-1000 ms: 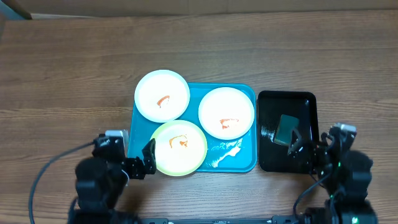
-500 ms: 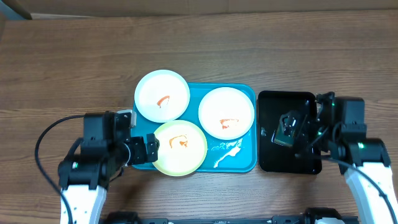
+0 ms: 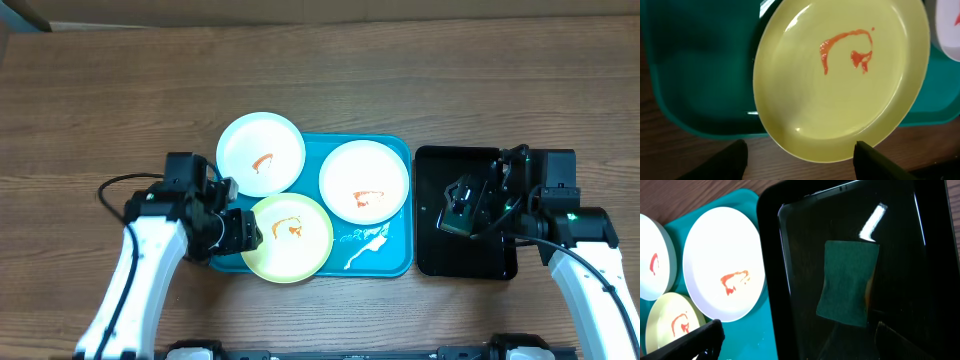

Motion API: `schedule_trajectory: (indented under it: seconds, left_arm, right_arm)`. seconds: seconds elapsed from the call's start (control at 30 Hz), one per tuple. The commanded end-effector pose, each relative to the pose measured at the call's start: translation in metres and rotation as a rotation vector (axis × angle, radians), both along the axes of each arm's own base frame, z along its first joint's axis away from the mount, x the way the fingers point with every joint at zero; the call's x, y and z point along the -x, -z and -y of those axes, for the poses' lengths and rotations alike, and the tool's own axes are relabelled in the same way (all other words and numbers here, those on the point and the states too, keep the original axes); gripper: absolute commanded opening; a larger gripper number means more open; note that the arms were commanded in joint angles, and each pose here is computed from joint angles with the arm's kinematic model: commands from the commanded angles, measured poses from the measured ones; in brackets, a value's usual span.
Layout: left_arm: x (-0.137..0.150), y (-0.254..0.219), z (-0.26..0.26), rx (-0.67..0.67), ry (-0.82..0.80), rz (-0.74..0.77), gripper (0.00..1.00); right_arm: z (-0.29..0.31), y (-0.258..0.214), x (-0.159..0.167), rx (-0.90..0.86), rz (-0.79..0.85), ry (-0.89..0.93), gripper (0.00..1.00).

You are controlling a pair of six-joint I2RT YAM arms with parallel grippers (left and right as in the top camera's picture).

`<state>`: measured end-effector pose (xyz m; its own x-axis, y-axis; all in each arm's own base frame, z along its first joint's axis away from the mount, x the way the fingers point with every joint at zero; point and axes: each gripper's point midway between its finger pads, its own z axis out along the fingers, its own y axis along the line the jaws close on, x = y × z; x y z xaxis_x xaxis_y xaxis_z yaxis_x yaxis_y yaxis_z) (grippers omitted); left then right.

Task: Clean dirty plates on tray and stack at the side
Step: 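Move left gripper to yellow plate rim and grip it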

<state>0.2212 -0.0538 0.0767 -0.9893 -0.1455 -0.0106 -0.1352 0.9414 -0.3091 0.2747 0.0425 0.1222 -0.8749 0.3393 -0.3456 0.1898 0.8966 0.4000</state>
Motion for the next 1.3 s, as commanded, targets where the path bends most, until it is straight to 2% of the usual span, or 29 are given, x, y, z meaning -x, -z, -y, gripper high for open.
schedule_trajectory:
  seconds: [0.0, 0.23, 0.4, 0.5, 0.57, 0.73, 0.87, 1.27]
  left_arm:
    - [-0.005, 0.007, 0.005, 0.033, -0.003, -0.047, 0.63]
    - [0.000, 0.030, 0.004, 0.023, -0.004, -0.152, 0.61]
    - [-0.001, 0.038, 0.000, -0.001, -0.004, -0.170, 0.61]
    - [-0.003, 0.042, -0.002, -0.014, -0.004, -0.170, 0.54]
    - [-0.004, 0.043, -0.002, -0.014, -0.004, -0.169, 0.45]
    - [-0.010, 0.045, -0.002, -0.013, -0.004, -0.147, 0.39]
    - [-0.013, 0.045, -0.002, -0.013, -0.004, -0.133, 0.42]
    - [-0.007, 0.052, -0.006, -0.036, -0.004, -0.146, 0.40]
  right_arm:
    - [0.000, -0.010, -0.007, -0.005, 0.034, 0.000, 0.98]
    - [0.000, -0.011, -0.008, -0.005, 0.039, 0.000, 0.98]
    - [0.000, -0.011, -0.008, -0.005, 0.039, 0.000, 0.98]
    - [0.000, -0.011, -0.008, -0.005, 0.039, 0.000, 0.98]
    - [0.000, -0.011, -0.008, -0.005, 0.039, 0.000, 0.98]
    - [0.000, -0.011, -0.008, -0.005, 0.039, 0.000, 0.98]
    - [0.000, -0.011, -0.008, -0.005, 0.038, 0.000, 0.98]
    - [0.000, -0.011, -0.008, -0.005, 0.038, 0.000, 0.98]
